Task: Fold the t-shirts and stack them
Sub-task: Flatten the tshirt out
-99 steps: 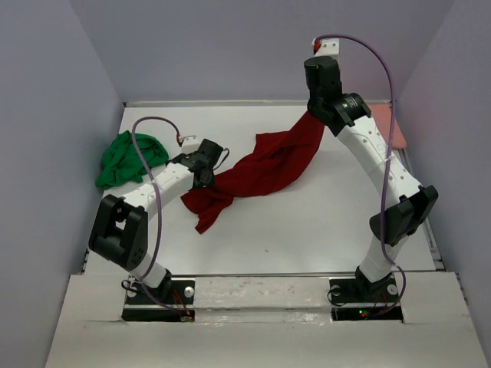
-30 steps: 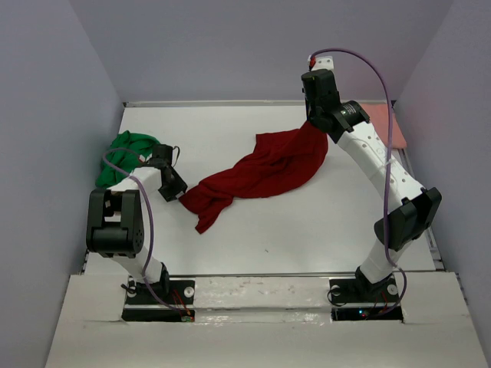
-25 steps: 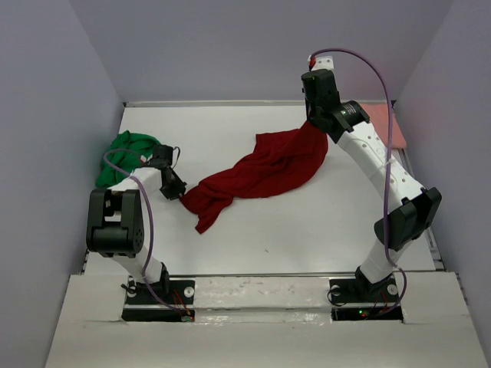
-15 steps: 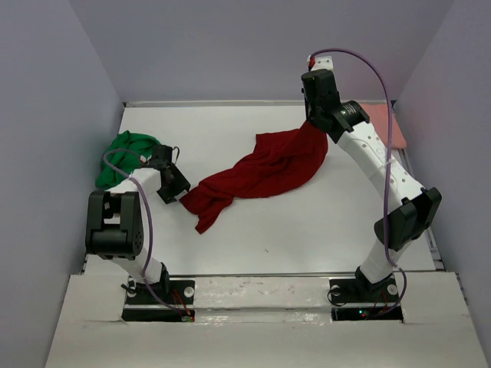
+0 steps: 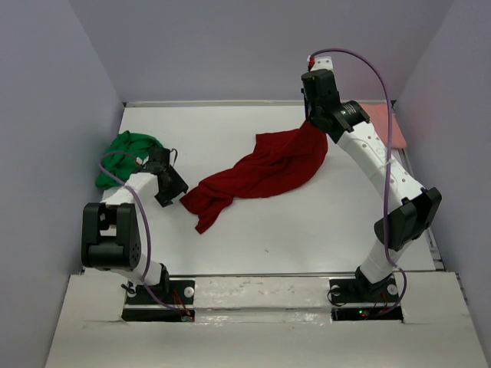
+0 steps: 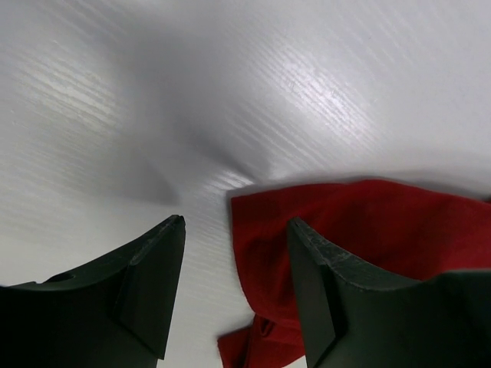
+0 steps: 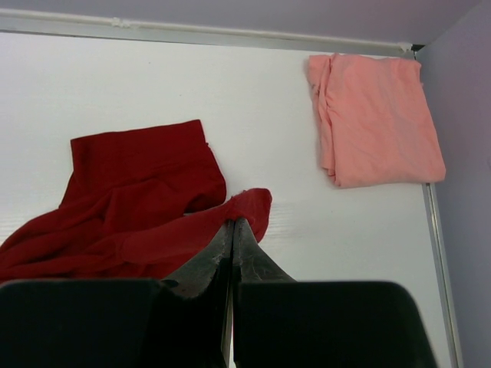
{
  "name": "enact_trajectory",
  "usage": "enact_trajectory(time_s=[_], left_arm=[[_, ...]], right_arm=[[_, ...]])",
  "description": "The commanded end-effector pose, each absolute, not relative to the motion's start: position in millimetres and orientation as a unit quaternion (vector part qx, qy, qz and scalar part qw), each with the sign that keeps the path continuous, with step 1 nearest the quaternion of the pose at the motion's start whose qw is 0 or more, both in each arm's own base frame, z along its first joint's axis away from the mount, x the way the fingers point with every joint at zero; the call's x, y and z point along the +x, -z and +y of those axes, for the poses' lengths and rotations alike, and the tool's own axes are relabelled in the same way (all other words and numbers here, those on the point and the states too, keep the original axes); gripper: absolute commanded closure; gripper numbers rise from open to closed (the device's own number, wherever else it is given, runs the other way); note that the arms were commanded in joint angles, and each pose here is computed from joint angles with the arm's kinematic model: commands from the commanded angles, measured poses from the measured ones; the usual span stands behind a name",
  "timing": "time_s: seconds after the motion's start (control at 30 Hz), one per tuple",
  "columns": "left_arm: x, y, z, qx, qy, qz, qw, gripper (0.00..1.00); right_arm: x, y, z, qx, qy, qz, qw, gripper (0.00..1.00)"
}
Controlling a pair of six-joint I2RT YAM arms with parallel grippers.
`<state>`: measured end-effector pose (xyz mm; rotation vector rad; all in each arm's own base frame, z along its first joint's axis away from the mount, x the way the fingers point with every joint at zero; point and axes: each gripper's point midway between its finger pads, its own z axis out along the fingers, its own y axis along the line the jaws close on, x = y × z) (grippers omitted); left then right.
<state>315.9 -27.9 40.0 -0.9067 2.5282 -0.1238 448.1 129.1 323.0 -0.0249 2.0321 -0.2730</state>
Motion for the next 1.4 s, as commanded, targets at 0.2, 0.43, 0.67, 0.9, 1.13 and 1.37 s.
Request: enact_trajectory(time_s=[0.2, 0.43, 0.67, 0.9, 1.13, 1.37], left_arm=[[312.7, -36.2, -40.2, -0.327, 0.077, 0.919, 0.207, 0.35], [320.4, -28.6, -44.5, -0.32, 0.085, 0.923, 0.198, 0.36], [324.3, -21.9, -48.3, -0.315, 0.093, 0.925, 0.192, 0.49], [323.1, -17.9, -52.0, -0.31, 0.104, 0.926, 0.189, 1.0], [331.1, -58.2, -35.6, -0.293, 0.042, 0.921, 0.252, 1.0], [355.2, -237.4, -47.6, -0.205, -0.001, 0.873, 0.443, 1.0]], right_arm=[[441.2, -348.4, 124.1, 0.008, 0.093, 0.834, 0.544, 1.0], [441.3, -344.0, 124.6, 0.008, 0.093, 0.837, 0.539, 1.0], [443.5, -340.5, 127.4, 0.005, 0.091, 0.84, 0.536, 1.0], [445.9, -331.4, 127.2, 0.004, 0.098, 0.844, 0.527, 1.0], [447.6, -309.4, 108.3, 0.026, 0.162, 0.843, 0.512, 1.0], [458.0, -355.0, 61.2, 0.073, 0.14, 0.819, 0.552, 1.0]])
